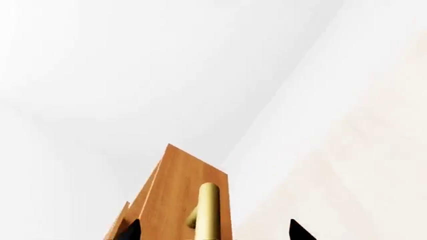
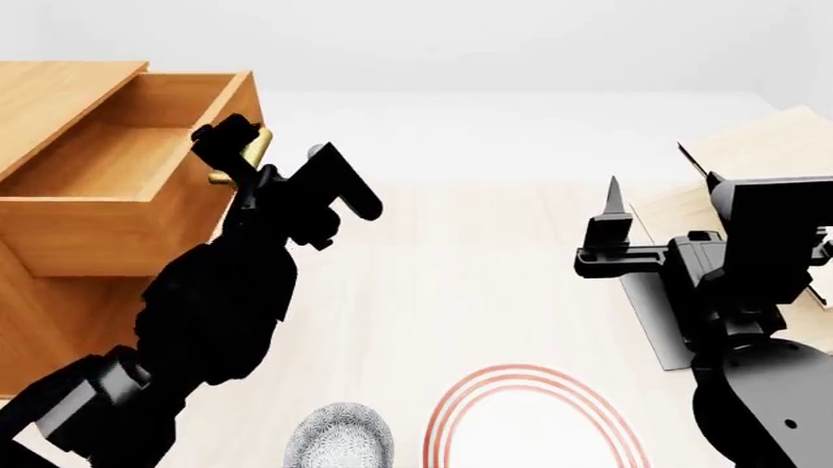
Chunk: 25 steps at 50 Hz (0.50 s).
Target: Open the top drawer of the cabinet and put the bowl in it.
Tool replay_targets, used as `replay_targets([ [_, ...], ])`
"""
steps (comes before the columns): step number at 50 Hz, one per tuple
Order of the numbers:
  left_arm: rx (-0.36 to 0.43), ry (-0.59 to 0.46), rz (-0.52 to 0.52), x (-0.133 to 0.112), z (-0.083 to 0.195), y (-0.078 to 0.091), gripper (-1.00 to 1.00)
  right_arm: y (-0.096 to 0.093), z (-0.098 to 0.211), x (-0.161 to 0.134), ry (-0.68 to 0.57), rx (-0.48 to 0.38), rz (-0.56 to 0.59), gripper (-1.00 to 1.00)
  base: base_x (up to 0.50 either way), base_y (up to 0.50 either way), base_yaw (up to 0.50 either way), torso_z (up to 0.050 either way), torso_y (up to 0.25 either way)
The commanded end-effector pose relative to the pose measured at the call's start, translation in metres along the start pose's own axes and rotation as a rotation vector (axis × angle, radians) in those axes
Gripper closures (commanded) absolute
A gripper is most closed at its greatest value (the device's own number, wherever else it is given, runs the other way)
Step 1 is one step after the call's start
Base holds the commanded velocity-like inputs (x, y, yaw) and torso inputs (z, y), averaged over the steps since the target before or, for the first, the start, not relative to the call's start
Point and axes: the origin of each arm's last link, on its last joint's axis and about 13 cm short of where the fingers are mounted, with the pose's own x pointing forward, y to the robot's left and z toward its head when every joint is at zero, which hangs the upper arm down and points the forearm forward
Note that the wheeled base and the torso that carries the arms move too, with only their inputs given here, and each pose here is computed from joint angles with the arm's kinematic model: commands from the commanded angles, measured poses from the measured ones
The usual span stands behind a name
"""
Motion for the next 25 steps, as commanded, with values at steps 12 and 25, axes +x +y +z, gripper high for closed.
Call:
replay_targets([
  [12,-0.426,-0.238,0.047,-0.046,0.074,0.092,-1.00,0.000,0.004,-0.002,-0.011,0.002,0.009,-1.00,0.00,0.00,0.00,0.000,0.000],
  [25,-0.861,-0.056,-0.057,-0.034,0.075,0.139,-1.00,-0.001,0.009,-0.005,-0.021,0.002,0.007,-1.00,0.00,0.00,0.00,0.000,0.000],
])
